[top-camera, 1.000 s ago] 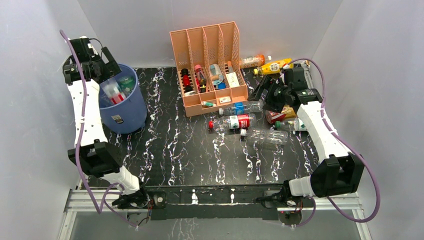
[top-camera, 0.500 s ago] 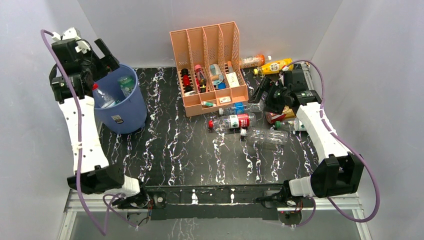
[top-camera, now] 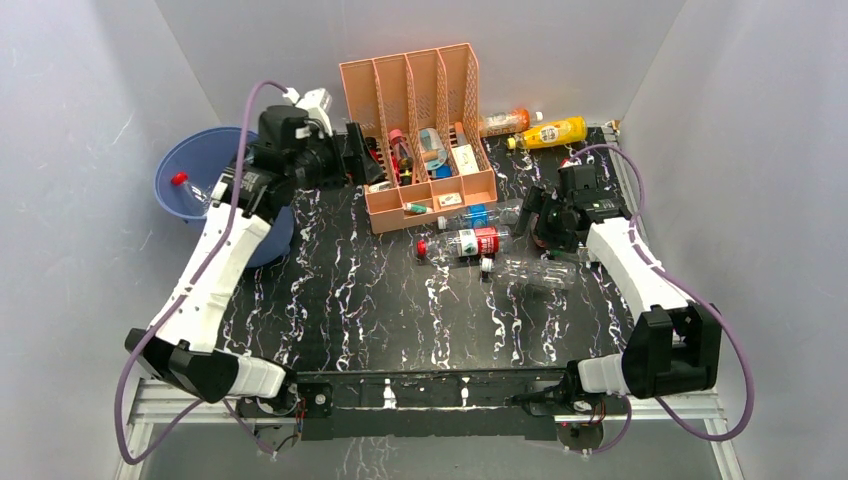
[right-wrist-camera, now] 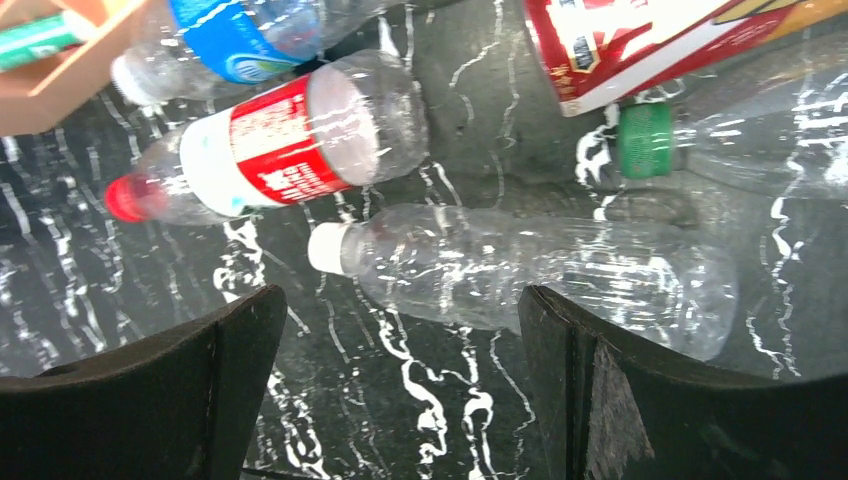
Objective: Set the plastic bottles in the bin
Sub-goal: Pick up the plastic bottle at the center of the board.
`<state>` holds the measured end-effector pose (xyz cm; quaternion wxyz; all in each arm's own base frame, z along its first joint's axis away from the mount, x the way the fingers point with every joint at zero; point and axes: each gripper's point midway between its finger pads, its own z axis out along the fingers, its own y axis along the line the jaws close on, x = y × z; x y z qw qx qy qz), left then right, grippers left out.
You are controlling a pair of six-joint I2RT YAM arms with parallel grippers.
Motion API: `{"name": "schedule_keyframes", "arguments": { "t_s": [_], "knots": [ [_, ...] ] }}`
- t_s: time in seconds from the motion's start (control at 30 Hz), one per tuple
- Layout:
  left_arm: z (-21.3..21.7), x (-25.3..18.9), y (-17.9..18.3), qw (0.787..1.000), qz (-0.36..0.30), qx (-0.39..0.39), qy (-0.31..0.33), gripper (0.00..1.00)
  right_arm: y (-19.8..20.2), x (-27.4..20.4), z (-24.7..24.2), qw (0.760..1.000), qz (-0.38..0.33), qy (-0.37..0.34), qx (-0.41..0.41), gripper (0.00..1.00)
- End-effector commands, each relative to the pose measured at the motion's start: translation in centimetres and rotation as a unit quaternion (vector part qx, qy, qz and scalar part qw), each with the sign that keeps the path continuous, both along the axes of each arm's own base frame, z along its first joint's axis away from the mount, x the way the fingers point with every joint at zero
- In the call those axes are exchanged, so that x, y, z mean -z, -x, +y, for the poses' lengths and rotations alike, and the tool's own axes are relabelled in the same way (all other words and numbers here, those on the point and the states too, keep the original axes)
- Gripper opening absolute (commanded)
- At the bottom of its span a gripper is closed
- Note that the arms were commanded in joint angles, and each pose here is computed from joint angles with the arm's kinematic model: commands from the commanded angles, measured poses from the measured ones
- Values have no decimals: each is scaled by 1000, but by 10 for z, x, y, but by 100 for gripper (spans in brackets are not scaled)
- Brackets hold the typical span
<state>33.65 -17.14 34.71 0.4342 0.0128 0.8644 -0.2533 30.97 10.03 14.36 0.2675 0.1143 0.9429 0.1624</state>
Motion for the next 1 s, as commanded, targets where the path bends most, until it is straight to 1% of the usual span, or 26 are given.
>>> {"name": "schedule_keyframes", "arguments": {
  "t_s": [0.0,0.23,0.4,0.53,0.7,0.9,0.97],
  "knots": [
    [-22,5,17,1000,-7,7,-6,98,-17,10,-19,998,-24,59,10,98],
    [-55,42,41,998,18,41,-38,98,-29,29,-40,992,-15,114,48,98],
    [-70,58,54,997,26,55,-50,98,-21,46,-46,991,-7,120,63,98],
    [-79,75,62,995,40,67,-57,98,-6,58,-42,993,6,105,52,98],
    [-89,85,67,994,44,75,-67,98,15,69,-32,996,20,78,31,98],
    [-98,91,72,992,48,83,-77,98,35,60,-19,999,9,36,6,98],
    [-101,93,75,992,50,86,-78,98,42,55,-11,1000,-1,12,-9,98]
  ]
}}
